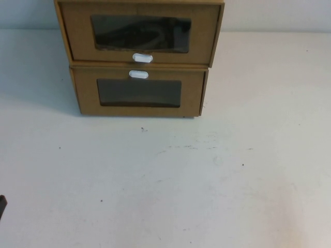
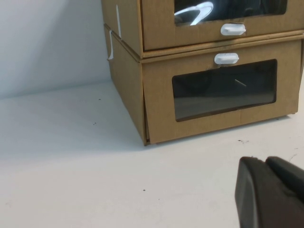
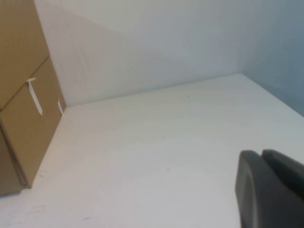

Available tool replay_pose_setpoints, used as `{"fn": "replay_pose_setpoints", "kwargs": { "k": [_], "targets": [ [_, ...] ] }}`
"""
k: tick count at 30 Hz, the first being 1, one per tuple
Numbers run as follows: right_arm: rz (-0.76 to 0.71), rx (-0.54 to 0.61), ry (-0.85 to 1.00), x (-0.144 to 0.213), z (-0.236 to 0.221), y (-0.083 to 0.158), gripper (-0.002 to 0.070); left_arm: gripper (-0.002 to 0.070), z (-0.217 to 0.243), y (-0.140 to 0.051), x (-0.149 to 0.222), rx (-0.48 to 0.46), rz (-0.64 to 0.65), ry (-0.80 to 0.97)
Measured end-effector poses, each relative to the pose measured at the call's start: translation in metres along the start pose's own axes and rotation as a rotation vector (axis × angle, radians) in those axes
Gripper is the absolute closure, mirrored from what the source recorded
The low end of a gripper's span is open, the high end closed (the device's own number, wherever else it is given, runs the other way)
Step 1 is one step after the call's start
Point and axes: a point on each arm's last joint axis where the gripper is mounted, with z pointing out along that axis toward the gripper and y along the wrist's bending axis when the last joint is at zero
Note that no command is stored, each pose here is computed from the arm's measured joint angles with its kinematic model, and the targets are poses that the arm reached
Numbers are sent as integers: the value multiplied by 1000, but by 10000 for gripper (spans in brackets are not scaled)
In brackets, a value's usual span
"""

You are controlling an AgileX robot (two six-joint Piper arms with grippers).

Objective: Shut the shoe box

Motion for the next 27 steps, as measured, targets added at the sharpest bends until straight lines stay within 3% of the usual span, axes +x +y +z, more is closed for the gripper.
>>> {"fn": "replay_pose_setpoints", "kwargs": {
  "k": [7, 14, 27],
  "targets": [
    [10, -21, 6, 1, 0, 2, 687, 680, 0, 0, 0, 0, 0, 0],
    [-52, -82, 137, 17, 0, 7, 687, 680, 0, 0, 0, 0, 0, 0],
    [-86, -93, 274, 40, -1, 6, 687, 680, 0, 0, 0, 0, 1, 0]
  ]
}}
